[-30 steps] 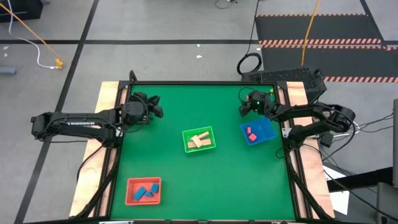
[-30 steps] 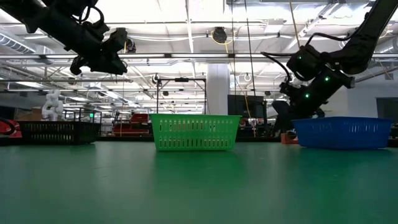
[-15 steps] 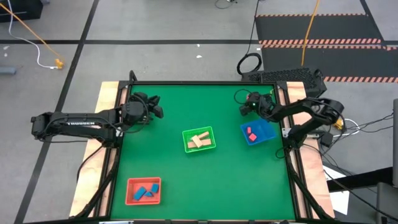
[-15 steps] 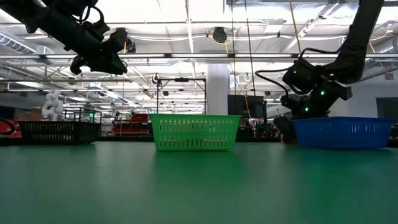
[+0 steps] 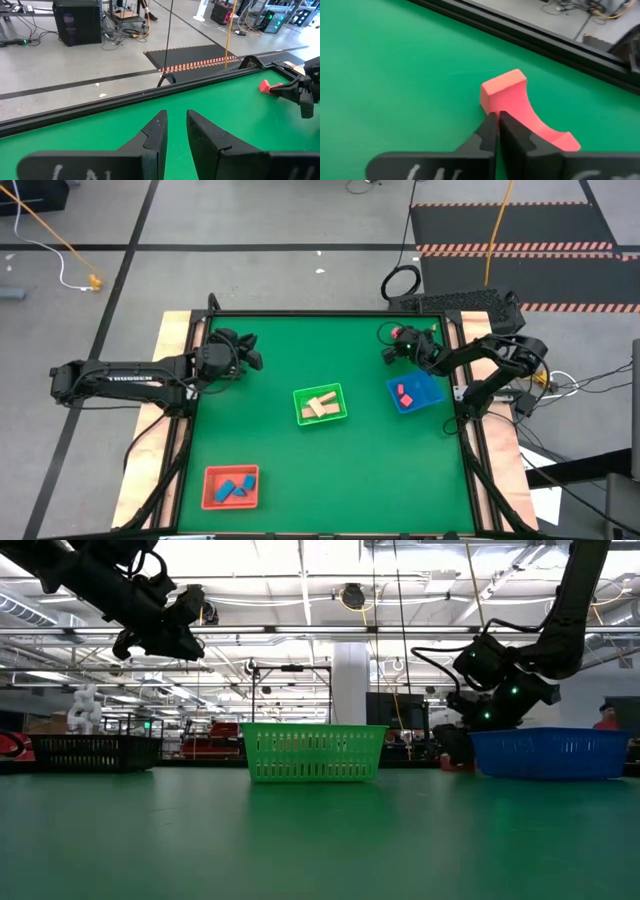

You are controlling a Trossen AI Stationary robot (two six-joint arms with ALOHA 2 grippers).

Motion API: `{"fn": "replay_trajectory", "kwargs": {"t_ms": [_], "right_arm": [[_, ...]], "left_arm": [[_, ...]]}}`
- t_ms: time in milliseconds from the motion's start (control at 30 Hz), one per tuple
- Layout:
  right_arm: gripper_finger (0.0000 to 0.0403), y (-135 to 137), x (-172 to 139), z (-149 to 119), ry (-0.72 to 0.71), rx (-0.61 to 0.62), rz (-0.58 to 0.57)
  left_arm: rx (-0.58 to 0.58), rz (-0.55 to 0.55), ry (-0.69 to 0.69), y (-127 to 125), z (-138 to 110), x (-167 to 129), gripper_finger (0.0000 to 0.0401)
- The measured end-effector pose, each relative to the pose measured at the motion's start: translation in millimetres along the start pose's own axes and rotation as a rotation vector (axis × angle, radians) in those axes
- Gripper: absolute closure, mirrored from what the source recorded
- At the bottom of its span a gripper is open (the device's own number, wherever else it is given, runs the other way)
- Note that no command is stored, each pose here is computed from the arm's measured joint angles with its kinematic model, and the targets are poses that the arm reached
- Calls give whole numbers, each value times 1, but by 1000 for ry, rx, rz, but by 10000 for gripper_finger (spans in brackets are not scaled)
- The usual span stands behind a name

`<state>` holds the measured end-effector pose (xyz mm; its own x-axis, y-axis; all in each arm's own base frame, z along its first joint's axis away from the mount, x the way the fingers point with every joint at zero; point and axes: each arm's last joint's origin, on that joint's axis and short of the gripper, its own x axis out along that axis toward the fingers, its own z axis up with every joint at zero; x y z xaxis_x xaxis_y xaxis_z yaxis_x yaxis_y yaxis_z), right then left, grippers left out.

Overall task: Sort & place blocks by color
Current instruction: Put the red block into the blue bin

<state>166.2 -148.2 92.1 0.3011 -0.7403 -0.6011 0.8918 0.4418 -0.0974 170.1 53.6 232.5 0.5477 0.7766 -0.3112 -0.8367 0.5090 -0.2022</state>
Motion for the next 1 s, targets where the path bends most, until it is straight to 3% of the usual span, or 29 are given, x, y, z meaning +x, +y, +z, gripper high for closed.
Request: {"fn": "replay_trajectory", "kwargs": {"t_ms": [200,400,667,833,1000], "right_arm": [[402,4,-1,0,14,48,133],[380,4,-13,19,-95,84,212],[275,2,-39,44,-239,122,352],[191,8,-43,43,-214,168,465],[139,21,-37,33,-176,74,478]], "left_arm": [[0,0,0,0,0,0,329],[1,-15,9,0,0,0,329],[2,-33,21,-1,-1,0,329],[2,-32,21,-1,-1,0,329],[2,-32,21,-1,-1,0,329]]}}
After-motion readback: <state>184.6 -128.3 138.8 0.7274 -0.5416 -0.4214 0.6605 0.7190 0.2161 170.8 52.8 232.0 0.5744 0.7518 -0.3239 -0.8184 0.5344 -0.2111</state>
